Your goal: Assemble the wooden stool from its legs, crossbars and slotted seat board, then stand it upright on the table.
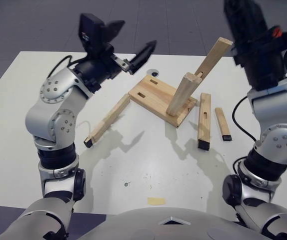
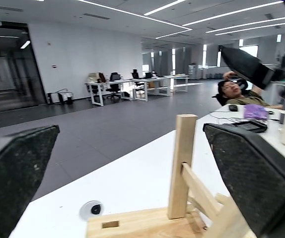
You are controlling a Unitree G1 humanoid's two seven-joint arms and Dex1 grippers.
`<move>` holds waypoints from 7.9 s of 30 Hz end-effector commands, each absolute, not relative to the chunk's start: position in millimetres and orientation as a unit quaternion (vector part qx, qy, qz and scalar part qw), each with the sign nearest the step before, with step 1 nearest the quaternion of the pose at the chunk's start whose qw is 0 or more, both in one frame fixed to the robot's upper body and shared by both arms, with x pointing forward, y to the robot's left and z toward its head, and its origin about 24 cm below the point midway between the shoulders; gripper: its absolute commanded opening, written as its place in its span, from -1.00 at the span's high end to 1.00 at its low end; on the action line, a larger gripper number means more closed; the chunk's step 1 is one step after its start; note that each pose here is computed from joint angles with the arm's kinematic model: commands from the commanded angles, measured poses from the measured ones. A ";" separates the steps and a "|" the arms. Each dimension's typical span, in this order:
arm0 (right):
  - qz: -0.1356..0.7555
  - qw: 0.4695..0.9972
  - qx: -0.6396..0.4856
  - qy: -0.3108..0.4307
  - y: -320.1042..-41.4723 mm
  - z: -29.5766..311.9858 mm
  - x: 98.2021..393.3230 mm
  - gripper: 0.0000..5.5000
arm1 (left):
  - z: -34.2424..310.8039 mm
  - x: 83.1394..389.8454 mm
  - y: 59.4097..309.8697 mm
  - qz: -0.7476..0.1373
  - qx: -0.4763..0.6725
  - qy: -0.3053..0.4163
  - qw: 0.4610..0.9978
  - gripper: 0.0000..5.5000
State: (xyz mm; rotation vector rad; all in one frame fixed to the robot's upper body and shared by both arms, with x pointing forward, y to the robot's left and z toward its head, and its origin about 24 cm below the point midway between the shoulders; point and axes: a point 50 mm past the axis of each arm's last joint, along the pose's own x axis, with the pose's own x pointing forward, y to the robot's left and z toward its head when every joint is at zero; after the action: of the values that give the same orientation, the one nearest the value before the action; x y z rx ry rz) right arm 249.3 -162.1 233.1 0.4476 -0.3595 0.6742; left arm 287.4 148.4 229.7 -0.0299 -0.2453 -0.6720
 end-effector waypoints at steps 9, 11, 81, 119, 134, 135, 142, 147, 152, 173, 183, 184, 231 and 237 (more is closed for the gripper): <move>0.234 0.968 -0.015 -0.089 -184.4 191.2 255.3 -0.96 | 198.6 295.1 163.4 -0.248 0.000 -0.071 0.966 -0.96; 0.185 0.974 -0.053 -0.117 -197.3 197.9 263.3 -0.96 | 194.6 296.3 160.2 -0.251 0.002 -0.066 0.966 -0.96; 0.367 0.928 0.005 -0.058 -195.7 184.4 299.8 -0.23 | 148.0 294.6 144.4 -0.281 0.024 0.012 0.959 -0.96; -0.001 1.000 0.013 0.011 -316.7 129.4 243.9 -0.96 | 142.0 257.6 245.7 -0.027 0.054 0.019 0.998 -0.96; 0.006 0.998 0.001 0.055 -305.6 106.9 229.5 -0.96 | 61.8 193.3 265.9 -0.068 0.110 0.213 0.969 -0.96; 0.006 0.998 0.003 0.057 -306.2 106.1 227.9 -0.96 | 66.0 190.7 259.5 -0.091 0.081 0.200 0.972 -0.96; 0.014 0.997 0.004 0.074 -298.4 96.1 222.3 -0.96 | 82.6 194.7 260.2 -0.091 0.042 0.152 0.983 -0.96; 0.014 0.997 0.005 0.073 -296.4 95.5 224.5 -0.96 | 80.2 192.1 236.6 -0.151 0.041 0.157 0.975 -0.96; 0.014 0.997 0.002 0.078 -297.4 93.5 223.6 -0.96 | 81.4 176.4 210.5 -0.232 0.003 0.178 0.956 -0.96; 0.026 0.995 -0.007 0.092 -287.0 84.0 223.2 -0.96 | 45.7 159.4 200.3 -0.191 0.033 0.327 0.925 -0.50; 0.027 0.995 -0.007 0.091 -283.0 80.4 223.8 -0.96 | 31.7 172.1 211.2 -0.191 0.075 0.347 0.915 0.14; 0.028 0.995 -0.007 0.091 -282.3 80.3 224.0 -0.96 | 30.8 176.9 213.5 -0.187 0.080 0.344 0.917 0.22; 0.086 0.980 -0.038 0.176 -279.4 56.8 210.9 -0.96 | 119.2 268.8 244.9 -0.007 0.022 0.109 0.994 -0.95; 0.089 0.955 -0.043 0.280 -272.4 31.1 201.7 -0.89 | 115.9 267.1 242.6 -0.002 0.017 0.109 0.994 -0.96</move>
State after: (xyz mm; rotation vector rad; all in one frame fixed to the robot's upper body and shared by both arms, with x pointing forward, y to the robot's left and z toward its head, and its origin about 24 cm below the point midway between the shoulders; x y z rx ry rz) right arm 207.0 -272.4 40.0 -0.0763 0.4721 0.1860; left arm 269.3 243.0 119.9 0.0337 0.2086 -0.0158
